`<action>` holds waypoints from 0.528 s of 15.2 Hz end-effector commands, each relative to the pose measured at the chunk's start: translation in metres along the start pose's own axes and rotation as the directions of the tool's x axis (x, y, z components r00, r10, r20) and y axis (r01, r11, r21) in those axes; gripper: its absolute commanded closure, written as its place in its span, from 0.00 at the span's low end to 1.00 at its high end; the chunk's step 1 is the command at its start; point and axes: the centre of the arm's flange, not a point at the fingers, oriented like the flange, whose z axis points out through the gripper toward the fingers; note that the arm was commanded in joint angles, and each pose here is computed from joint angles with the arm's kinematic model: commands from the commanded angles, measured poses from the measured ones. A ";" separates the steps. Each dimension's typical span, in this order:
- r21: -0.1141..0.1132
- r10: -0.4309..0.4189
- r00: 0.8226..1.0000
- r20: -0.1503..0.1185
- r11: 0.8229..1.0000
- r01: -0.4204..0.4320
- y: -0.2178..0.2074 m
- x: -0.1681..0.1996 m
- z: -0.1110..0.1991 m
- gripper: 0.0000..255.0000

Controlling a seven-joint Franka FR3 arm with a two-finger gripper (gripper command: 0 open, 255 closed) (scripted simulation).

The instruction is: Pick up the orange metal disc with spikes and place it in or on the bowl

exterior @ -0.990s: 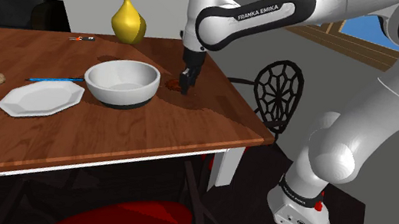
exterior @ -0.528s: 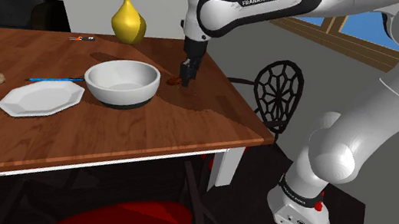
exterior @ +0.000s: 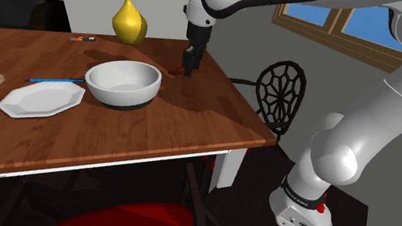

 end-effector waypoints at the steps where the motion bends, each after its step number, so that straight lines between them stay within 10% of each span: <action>1: 0.000 0.000 1.000 0.000 1.000 0.000 0.000 0.001 -0.011 1.00; 8: 0.000 0.000 1.000 0.000 1.000 0.000 0.002 0.005 -0.048 1.00</action>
